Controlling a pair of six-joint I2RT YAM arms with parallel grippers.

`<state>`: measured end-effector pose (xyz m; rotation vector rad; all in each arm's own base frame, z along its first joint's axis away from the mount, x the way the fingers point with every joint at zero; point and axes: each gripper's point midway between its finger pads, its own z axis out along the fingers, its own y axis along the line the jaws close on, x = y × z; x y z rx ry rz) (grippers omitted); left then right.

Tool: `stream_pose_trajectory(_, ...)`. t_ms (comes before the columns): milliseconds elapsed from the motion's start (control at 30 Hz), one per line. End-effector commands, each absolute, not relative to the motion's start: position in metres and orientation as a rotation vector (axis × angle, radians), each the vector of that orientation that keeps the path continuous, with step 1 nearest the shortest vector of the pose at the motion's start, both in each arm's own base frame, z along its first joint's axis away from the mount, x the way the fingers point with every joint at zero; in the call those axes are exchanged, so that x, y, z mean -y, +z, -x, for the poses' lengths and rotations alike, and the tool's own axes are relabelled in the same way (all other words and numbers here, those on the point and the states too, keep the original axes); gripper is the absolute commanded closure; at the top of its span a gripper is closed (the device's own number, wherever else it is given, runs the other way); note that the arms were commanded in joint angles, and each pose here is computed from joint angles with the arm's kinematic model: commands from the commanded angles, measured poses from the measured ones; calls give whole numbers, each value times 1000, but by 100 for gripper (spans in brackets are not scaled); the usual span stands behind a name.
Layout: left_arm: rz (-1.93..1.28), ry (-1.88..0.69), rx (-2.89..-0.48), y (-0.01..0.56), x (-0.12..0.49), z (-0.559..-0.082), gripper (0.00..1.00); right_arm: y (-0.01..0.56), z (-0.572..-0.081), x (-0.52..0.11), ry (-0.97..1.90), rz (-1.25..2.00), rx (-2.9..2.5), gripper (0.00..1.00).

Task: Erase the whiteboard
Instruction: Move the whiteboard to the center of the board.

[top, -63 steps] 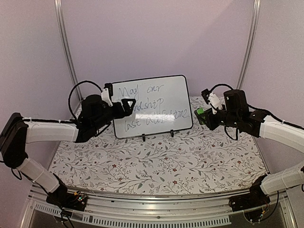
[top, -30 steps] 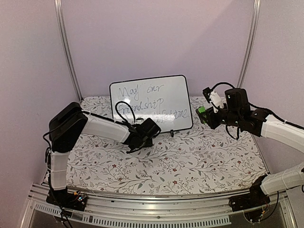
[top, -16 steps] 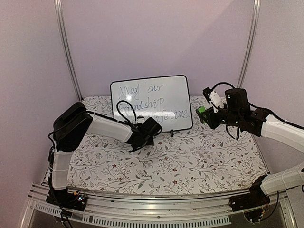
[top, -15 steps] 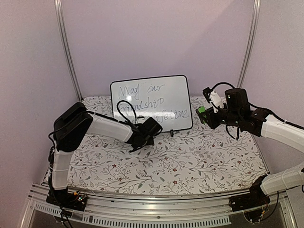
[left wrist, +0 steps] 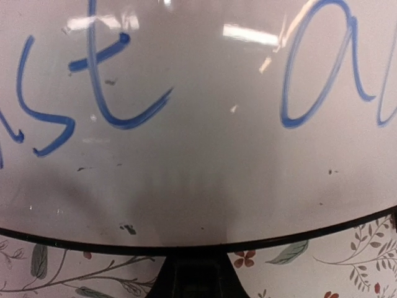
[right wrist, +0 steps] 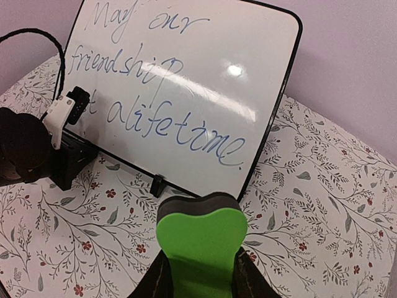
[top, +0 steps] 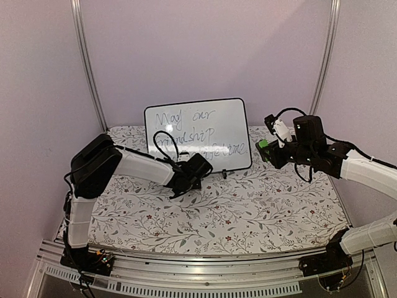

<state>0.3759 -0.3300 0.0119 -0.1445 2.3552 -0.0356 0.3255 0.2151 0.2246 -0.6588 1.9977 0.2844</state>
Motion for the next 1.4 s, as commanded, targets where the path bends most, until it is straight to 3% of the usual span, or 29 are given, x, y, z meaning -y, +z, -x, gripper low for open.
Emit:
stream_pose_trajectory(0,52,-104,-2432,1,357,-352,100,236,-326,-221,302,667,-1981,69)
stream_pose_trajectory(400,-66,-185,-2536,1,394,-290,100,244,-323,-218,292,666,-1984,69)
stream_pose_trajectory(700,-179,-132,-2470,19,425,-275,100,244,-322,-216,286,669,-1988,69)
stream_pose_trajectory(800,-184,-122,-2466,21,424,-274,78,244,-322,-216,285,669,-1988,69)
stream_pose_trajectory(933,-191,-132,-2459,25,422,-274,66,247,-322,-215,280,667,-1983,69)
stream_pose_trajectory(1067,-206,-149,-2444,38,419,-273,44,257,-322,-215,278,668,-1969,69)
stream_pose_trajectory(1367,-255,-427,-2259,139,388,-280,31,297,-315,-214,311,652,-1882,68)
